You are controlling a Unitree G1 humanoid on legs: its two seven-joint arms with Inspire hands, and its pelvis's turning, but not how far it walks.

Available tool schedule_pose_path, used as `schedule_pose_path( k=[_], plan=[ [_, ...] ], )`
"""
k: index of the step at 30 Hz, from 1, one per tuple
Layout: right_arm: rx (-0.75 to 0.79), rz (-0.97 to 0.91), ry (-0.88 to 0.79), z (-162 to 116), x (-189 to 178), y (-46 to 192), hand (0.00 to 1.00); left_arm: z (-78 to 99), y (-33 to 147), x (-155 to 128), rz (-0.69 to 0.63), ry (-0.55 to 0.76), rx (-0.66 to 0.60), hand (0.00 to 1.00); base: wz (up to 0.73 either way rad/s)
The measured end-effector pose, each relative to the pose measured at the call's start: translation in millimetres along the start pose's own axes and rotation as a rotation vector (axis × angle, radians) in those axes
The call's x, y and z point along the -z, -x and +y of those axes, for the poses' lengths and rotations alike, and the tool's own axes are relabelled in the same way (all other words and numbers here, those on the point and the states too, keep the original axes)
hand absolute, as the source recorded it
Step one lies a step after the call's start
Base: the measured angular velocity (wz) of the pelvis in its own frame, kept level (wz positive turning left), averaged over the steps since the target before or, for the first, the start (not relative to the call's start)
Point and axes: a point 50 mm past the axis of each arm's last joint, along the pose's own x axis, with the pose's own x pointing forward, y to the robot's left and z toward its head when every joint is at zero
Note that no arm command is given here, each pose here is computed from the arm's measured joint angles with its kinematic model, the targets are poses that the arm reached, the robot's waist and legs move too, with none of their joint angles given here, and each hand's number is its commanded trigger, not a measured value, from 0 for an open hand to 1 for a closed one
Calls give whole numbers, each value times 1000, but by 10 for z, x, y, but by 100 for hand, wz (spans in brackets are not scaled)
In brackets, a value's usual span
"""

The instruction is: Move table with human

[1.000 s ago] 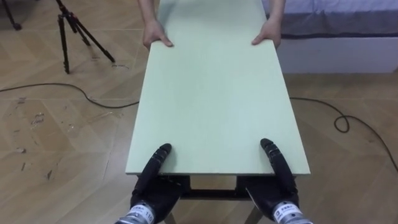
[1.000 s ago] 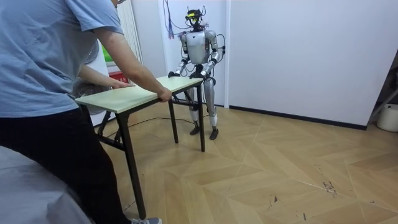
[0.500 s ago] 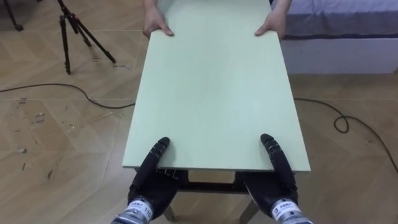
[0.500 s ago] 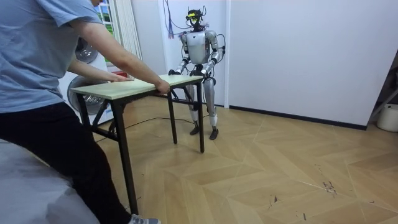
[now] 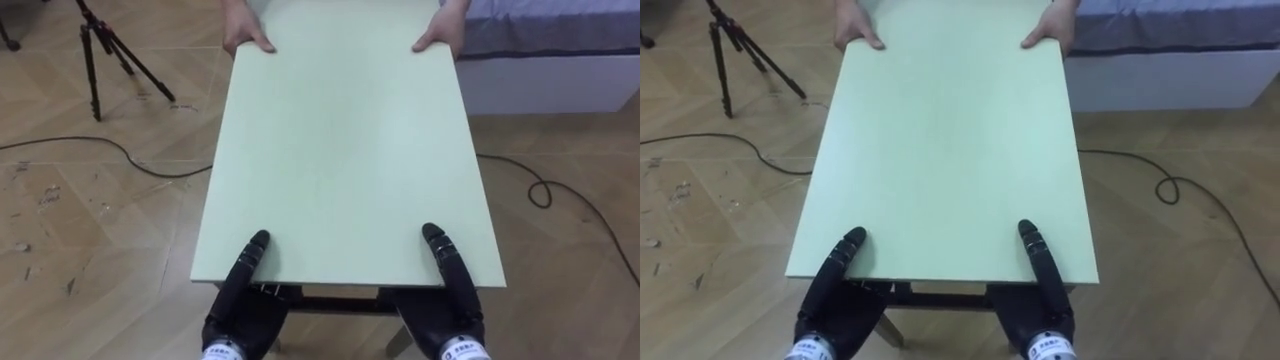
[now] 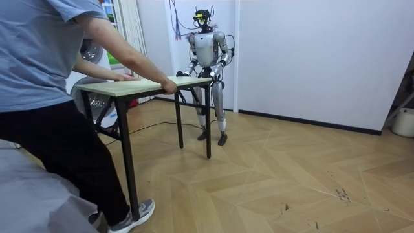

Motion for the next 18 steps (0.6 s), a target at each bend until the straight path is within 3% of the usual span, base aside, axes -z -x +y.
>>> schedule_pose_path(
  k=[18],
  plan=[
    [-9,-26,35,24,-27,1,100,-3,13,91,-21,15,16,100,-3]
  ],
)
